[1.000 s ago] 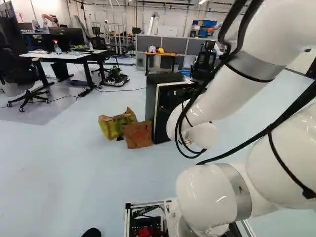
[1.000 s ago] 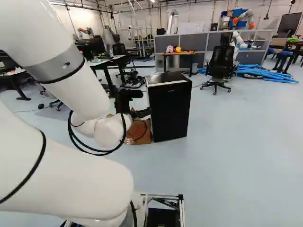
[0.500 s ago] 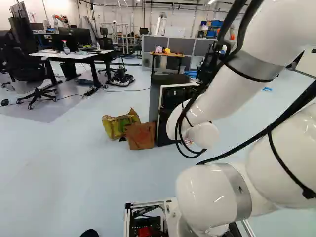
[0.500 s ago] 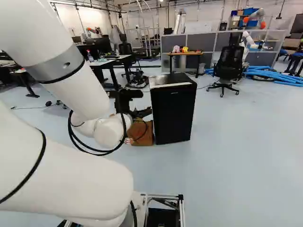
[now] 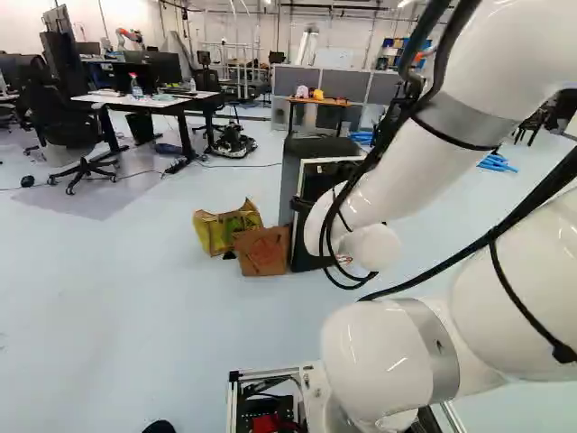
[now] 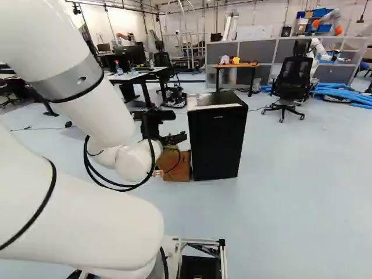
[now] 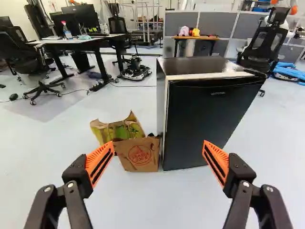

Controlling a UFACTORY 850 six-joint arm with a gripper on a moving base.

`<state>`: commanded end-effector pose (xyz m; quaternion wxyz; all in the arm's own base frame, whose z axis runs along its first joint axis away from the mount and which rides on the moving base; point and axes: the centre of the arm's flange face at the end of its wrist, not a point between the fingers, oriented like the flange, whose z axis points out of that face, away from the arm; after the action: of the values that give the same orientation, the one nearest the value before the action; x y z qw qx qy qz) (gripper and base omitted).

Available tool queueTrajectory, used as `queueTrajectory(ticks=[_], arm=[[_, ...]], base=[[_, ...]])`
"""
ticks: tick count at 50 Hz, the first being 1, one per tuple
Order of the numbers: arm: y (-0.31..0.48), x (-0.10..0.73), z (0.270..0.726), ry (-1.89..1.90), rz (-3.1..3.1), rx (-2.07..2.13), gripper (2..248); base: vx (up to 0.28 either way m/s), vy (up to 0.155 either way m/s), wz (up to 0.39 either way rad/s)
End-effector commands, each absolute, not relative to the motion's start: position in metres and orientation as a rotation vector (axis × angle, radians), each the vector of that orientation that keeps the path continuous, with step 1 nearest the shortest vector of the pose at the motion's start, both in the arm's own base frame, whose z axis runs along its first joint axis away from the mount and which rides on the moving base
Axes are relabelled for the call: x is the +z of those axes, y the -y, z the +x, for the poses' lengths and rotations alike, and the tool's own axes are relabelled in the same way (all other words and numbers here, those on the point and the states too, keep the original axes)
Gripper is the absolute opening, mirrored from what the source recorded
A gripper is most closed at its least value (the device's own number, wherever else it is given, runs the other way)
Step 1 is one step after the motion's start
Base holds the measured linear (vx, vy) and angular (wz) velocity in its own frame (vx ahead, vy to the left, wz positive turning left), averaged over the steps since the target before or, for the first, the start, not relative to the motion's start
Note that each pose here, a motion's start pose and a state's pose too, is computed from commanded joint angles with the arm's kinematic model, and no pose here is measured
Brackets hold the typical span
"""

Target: Grab a drink from the fridge

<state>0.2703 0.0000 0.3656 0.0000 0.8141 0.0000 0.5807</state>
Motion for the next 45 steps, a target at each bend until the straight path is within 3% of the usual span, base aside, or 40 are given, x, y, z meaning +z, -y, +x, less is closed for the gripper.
queueTrajectory(ticks=[45], arm=[[0.0,0.3656,0.2703,0.0,2.558,1.824,247]], base=[[0.072,-0.046,0.058]])
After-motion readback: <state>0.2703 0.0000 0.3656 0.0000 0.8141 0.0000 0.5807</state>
